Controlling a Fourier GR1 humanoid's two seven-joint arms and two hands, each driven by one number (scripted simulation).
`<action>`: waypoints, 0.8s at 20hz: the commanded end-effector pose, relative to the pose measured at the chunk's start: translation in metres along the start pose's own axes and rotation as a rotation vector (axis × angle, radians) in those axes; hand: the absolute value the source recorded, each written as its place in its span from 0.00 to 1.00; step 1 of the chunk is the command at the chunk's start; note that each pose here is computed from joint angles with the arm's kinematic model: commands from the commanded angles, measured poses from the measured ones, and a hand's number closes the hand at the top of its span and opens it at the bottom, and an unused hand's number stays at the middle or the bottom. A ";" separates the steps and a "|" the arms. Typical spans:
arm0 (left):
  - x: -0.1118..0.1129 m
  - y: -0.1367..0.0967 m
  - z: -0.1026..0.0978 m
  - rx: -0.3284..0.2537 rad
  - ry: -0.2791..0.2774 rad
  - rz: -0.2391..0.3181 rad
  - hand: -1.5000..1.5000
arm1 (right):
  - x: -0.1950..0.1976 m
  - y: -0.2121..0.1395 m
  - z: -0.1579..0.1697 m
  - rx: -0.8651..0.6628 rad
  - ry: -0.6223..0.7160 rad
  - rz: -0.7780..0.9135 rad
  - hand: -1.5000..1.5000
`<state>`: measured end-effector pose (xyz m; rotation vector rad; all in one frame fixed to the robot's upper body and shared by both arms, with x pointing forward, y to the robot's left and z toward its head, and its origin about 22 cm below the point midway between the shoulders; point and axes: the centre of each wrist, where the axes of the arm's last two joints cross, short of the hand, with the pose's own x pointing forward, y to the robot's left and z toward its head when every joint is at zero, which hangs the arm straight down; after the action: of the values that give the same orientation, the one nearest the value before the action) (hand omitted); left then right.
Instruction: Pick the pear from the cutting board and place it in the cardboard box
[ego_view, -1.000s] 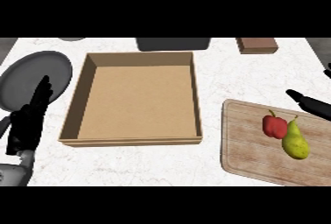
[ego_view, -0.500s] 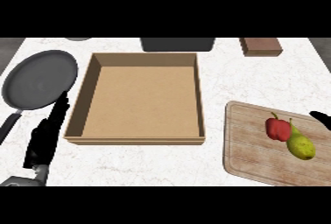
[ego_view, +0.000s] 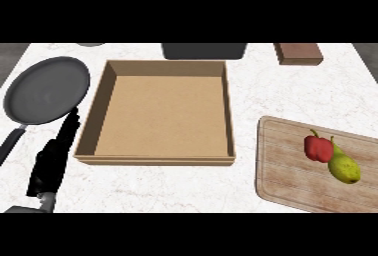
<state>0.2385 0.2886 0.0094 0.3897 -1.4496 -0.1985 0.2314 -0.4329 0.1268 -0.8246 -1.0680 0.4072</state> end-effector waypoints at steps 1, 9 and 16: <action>-0.008 -0.008 0.015 -0.017 0.015 -0.010 0.50 | 0.010 0.005 0.012 0.216 0.102 0.164 0.00; 0.000 -0.001 0.003 -0.014 0.000 0.009 0.50 | 0.051 0.023 0.008 0.305 0.204 0.188 0.00; 0.009 -0.015 0.013 -0.009 -0.003 0.011 0.50 | 0.057 0.039 0.020 0.269 0.265 0.197 0.00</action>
<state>0.2370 0.2864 0.0069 0.3773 -1.4434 -0.1977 0.2468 -0.3668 0.1426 -0.7032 -0.7147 0.5821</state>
